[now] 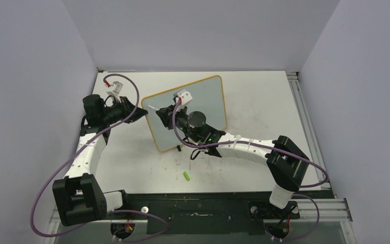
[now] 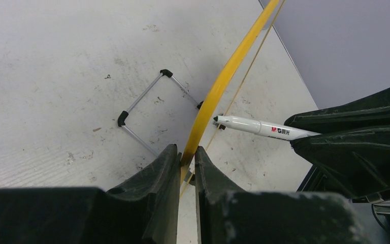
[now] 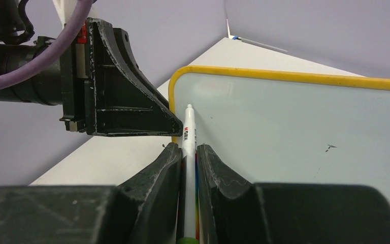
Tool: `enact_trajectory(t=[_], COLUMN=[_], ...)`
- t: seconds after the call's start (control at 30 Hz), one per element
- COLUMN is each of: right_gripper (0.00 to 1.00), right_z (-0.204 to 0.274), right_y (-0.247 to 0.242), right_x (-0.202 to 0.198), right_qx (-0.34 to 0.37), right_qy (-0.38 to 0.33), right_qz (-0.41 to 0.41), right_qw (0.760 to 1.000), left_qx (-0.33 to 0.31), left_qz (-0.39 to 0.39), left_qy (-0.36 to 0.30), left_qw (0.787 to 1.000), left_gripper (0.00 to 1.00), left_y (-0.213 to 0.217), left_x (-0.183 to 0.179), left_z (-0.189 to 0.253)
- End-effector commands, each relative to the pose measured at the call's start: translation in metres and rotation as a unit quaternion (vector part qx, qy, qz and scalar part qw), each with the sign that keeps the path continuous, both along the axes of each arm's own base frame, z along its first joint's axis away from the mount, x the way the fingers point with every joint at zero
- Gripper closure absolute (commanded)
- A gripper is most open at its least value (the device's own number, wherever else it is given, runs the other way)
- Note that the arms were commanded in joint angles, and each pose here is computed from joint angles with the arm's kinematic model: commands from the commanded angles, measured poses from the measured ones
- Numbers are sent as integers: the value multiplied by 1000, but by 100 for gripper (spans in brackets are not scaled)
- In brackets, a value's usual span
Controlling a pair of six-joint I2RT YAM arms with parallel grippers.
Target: Write a sentence on the whiteboard
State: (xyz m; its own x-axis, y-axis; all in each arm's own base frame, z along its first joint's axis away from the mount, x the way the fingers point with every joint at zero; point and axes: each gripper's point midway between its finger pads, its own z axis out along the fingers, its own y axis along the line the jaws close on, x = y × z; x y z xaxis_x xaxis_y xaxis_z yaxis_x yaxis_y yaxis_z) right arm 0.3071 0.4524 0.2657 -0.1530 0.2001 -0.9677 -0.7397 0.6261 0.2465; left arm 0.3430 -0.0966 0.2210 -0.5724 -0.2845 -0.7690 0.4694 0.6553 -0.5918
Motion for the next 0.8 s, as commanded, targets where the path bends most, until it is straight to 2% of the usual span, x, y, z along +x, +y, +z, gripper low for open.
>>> enact_trajectory(t=[0.0, 0.77], right_gripper=[95, 95], right_z=[33, 10], right_y=[6, -16], right_x=[4, 24], right_qx=[28, -10], right_qy=[-32, -9], right_qz=[-15, -104], right_qw=[999, 994], left_qx=[14, 30], left_qz=[0, 4], left_qy=[-20, -24], left_qw=[1000, 999], left_gripper=[100, 100], left_y=[0, 2], left_x=[4, 3], left_z=[11, 10])
